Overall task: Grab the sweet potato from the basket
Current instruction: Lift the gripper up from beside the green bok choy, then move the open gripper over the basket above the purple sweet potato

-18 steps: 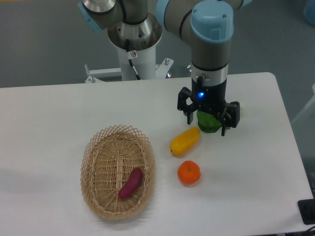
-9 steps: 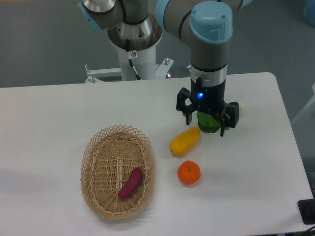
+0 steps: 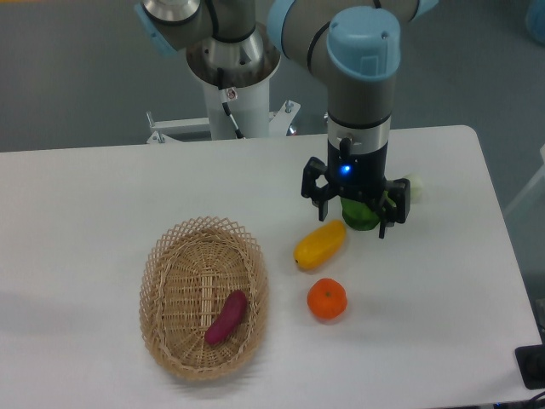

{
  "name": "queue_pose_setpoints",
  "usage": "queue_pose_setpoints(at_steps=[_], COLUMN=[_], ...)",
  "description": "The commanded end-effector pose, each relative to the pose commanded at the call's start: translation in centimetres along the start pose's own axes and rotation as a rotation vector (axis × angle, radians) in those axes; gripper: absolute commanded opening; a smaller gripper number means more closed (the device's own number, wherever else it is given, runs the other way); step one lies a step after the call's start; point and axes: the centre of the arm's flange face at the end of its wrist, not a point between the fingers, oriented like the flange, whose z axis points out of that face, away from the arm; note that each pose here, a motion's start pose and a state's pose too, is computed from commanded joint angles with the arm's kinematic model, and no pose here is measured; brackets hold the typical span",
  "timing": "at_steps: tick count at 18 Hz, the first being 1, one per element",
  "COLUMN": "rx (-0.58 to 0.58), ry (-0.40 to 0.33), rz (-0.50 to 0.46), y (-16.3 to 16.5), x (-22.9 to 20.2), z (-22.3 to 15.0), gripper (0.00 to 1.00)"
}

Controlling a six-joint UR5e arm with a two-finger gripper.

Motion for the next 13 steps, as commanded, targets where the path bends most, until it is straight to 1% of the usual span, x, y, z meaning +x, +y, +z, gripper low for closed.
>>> queue_pose_setpoints(at_steps=[3, 5, 8, 11, 13], rx=[-0.012, -0.028, -0.030, -0.017, -0.027], ry=[0.031, 0.042, 0.057, 0.059, 0.070], rz=[-0.027, -0.038, -0.017, -0.042, -0.012], y=[-1.9, -2.6, -3.1, -3.9, -5.0], x=[2.1, 3.5, 6.3, 9.9, 11.6], z=[1.9, 3.6, 5.4, 7.8, 9.6], gripper=[1.00, 1.00, 1.00, 1.00, 1.00])
